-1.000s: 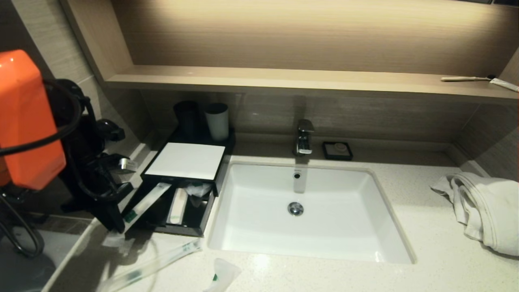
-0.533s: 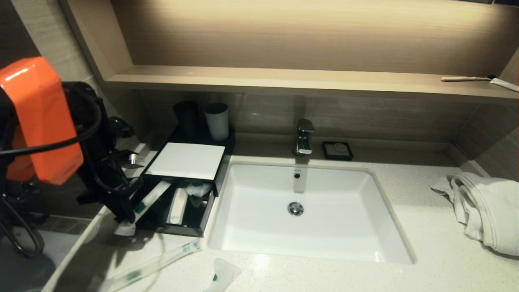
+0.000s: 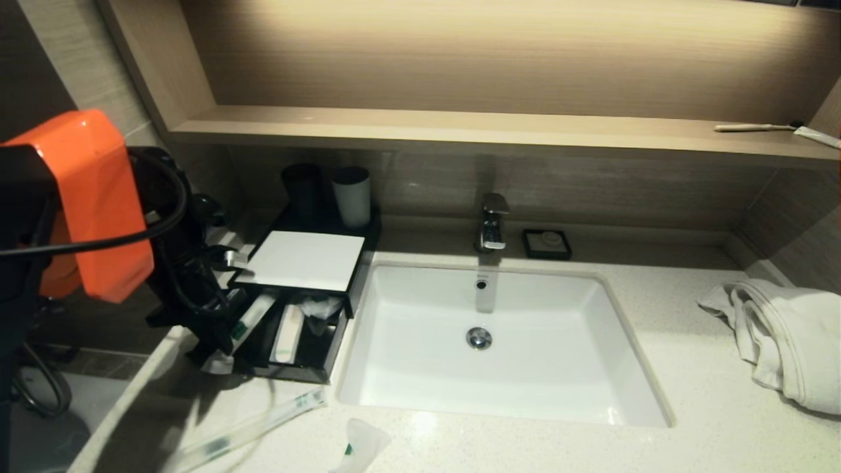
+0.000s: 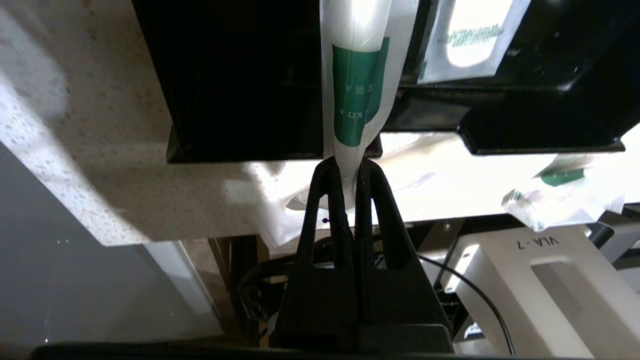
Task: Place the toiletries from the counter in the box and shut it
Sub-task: Place the bathroom toiletry into the drawer
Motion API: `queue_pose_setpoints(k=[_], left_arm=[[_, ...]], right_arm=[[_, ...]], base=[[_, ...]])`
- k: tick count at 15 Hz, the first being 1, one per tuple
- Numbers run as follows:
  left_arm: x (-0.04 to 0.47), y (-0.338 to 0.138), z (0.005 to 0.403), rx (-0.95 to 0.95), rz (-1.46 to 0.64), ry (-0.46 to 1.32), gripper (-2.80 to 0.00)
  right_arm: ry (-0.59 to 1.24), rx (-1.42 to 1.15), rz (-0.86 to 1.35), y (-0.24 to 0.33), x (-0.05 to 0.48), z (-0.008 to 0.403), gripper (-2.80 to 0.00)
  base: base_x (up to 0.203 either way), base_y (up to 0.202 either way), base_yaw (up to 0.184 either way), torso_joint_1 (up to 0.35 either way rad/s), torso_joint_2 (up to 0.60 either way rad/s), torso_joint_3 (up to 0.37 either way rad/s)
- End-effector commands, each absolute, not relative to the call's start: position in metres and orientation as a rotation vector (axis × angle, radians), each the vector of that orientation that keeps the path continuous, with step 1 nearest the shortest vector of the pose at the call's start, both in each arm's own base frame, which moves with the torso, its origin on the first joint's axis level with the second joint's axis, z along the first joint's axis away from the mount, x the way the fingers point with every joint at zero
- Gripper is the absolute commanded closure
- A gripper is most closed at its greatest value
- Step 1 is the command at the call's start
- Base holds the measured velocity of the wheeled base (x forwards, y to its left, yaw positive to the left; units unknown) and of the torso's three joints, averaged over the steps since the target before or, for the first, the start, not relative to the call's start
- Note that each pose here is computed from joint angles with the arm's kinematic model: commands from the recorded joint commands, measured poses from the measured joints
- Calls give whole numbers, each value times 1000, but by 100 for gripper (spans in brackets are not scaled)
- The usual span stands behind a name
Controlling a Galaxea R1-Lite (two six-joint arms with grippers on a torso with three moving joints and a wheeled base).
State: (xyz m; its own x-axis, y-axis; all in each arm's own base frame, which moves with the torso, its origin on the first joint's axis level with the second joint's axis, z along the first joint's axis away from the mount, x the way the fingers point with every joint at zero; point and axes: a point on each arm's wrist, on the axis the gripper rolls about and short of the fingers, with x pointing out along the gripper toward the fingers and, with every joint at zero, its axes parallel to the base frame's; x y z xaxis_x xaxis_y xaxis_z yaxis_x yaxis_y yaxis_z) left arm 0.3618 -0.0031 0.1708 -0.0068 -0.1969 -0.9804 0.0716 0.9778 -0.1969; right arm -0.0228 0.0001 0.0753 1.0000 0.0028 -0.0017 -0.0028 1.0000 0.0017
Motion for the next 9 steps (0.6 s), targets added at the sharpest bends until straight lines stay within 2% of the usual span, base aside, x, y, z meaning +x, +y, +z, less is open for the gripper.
queue_pose_setpoints(k=[1, 9], left_arm=[[362, -6, 171, -96, -219, 1557, 0], [372, -6, 165, -89, -219, 1507, 0]], right_arm=[[2, 2, 3, 0, -23, 75, 0], [2, 2, 3, 0, -23, 75, 0]], base=[[0, 0, 0, 0, 0, 0], [0, 0, 0, 0, 0, 0]])
